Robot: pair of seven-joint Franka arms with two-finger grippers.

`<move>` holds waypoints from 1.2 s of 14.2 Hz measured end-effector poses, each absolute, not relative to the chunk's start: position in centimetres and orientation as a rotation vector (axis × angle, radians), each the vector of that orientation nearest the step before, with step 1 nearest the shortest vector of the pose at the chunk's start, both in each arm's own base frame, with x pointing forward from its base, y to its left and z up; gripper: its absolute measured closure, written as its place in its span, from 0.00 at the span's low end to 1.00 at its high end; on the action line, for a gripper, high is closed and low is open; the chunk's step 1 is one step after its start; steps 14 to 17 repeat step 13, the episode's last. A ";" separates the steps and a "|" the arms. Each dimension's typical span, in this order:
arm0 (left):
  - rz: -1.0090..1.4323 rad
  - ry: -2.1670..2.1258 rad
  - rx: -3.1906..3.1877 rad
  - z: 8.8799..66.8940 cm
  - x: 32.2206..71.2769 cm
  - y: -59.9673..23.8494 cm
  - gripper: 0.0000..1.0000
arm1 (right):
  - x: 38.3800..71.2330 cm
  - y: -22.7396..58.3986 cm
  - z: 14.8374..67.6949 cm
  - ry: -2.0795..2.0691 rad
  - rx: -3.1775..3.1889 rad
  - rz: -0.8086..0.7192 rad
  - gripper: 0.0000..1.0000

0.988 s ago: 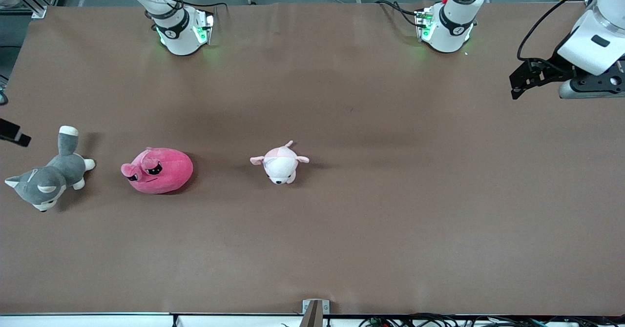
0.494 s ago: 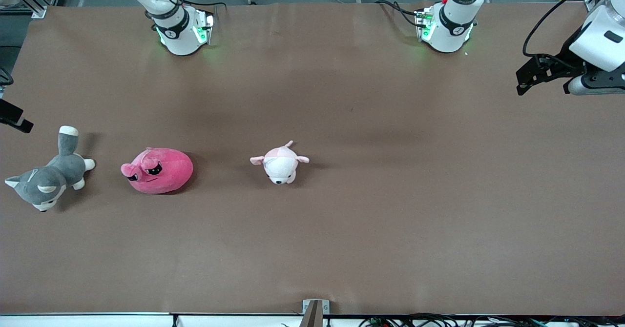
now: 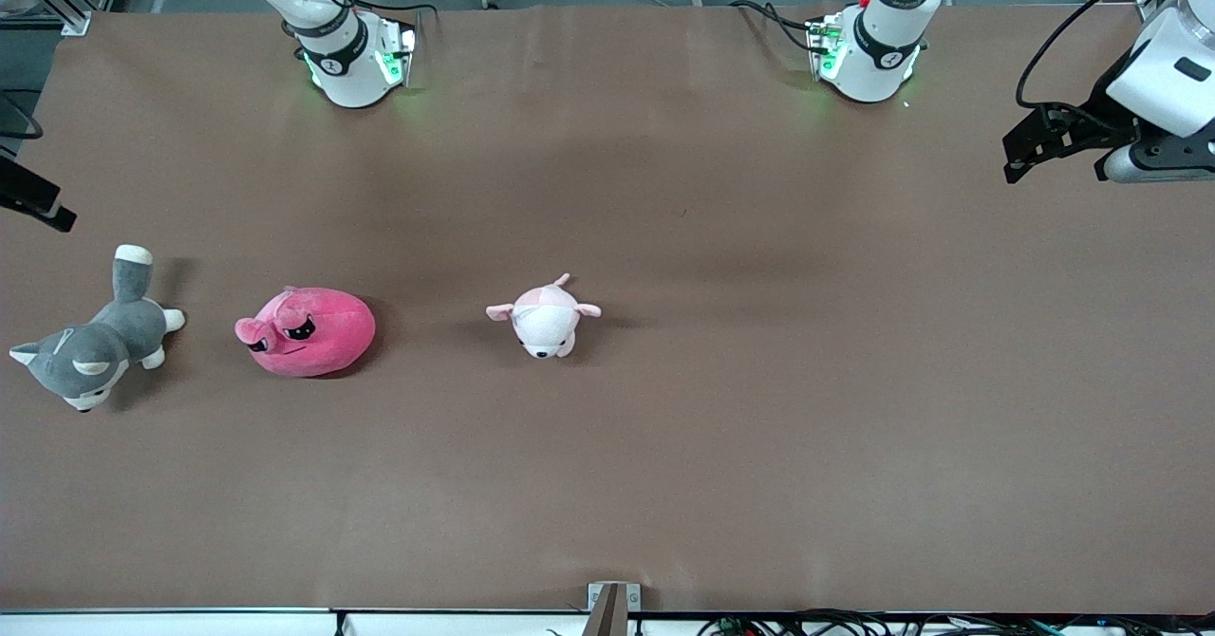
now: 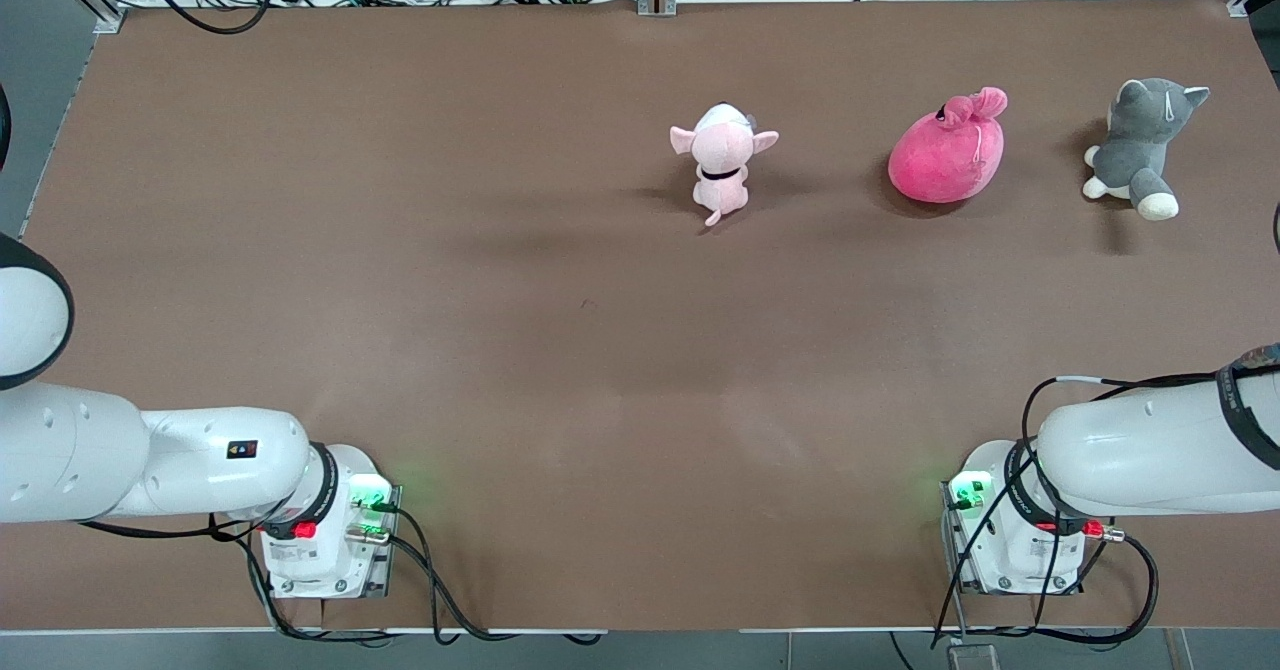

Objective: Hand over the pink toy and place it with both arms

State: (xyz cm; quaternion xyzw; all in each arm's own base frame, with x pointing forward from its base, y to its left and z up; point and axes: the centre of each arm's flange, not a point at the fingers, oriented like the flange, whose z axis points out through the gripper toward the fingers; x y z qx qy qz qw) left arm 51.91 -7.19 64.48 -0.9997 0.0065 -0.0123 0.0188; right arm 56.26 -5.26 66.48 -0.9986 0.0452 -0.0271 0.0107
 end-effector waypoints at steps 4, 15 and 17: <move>-0.038 0.029 -3.103 64.5 51.9 -7.5 0.00 | 55.2 -4.9 66.0 0.094 -3.124 -0.154 0.00; -0.054 0.029 -3.104 65.0 51.8 -7.5 0.00 | 53.2 -4.8 65.4 0.076 -3.124 -0.167 0.00; -0.054 0.029 -3.104 65.0 51.8 -7.5 0.00 | 53.2 -4.8 65.4 0.076 -3.124 -0.167 0.00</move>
